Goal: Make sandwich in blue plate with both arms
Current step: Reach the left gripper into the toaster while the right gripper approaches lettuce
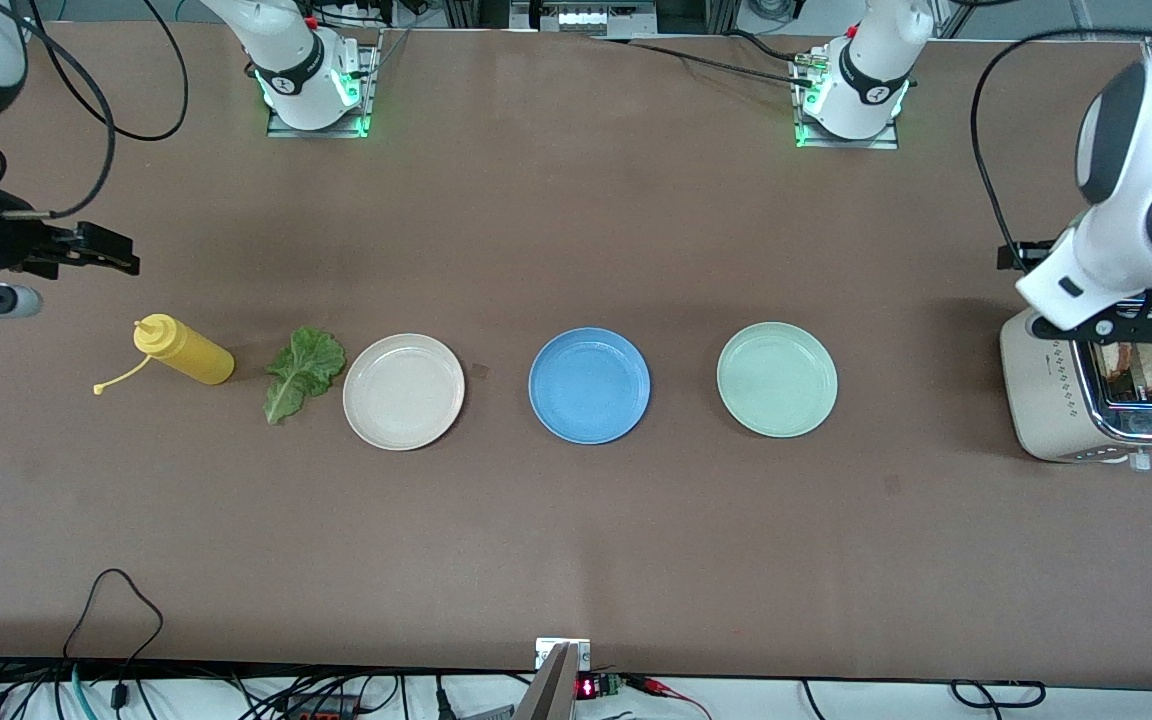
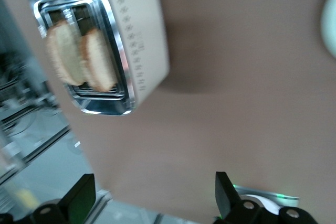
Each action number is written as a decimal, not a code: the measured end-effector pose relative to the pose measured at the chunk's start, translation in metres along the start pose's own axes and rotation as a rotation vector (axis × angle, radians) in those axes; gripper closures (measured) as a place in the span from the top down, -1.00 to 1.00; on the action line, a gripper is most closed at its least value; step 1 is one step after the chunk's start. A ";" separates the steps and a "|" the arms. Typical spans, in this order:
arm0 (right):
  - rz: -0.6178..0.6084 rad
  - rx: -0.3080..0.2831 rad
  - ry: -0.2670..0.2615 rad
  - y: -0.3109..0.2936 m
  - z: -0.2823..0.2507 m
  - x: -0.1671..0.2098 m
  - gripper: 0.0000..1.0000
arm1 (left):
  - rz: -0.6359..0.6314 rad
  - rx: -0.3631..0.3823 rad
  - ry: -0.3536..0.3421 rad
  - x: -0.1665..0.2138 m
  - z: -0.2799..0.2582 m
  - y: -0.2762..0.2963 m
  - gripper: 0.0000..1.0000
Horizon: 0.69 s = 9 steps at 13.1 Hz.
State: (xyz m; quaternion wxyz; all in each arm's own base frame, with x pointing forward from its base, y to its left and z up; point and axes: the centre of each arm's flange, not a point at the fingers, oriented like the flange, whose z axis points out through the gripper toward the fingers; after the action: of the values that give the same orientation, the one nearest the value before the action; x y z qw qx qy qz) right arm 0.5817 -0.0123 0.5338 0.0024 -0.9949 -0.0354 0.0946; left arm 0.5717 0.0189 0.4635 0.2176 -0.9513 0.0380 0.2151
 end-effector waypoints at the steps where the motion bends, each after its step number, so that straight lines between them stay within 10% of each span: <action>1: -0.007 0.003 -0.026 0.000 0.009 0.004 1.00 | -0.008 0.021 -0.026 0.013 0.019 -0.008 1.00; 9: -0.020 0.007 -0.083 -0.005 0.026 0.008 1.00 | 0.069 -0.020 0.122 0.080 0.113 -0.088 0.71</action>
State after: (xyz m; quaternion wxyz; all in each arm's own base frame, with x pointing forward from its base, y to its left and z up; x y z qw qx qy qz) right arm 0.5844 -0.0066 0.5068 0.0052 -0.9897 -0.0449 0.1357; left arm 0.6145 0.1492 0.3724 0.1977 -0.9629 0.0817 0.1647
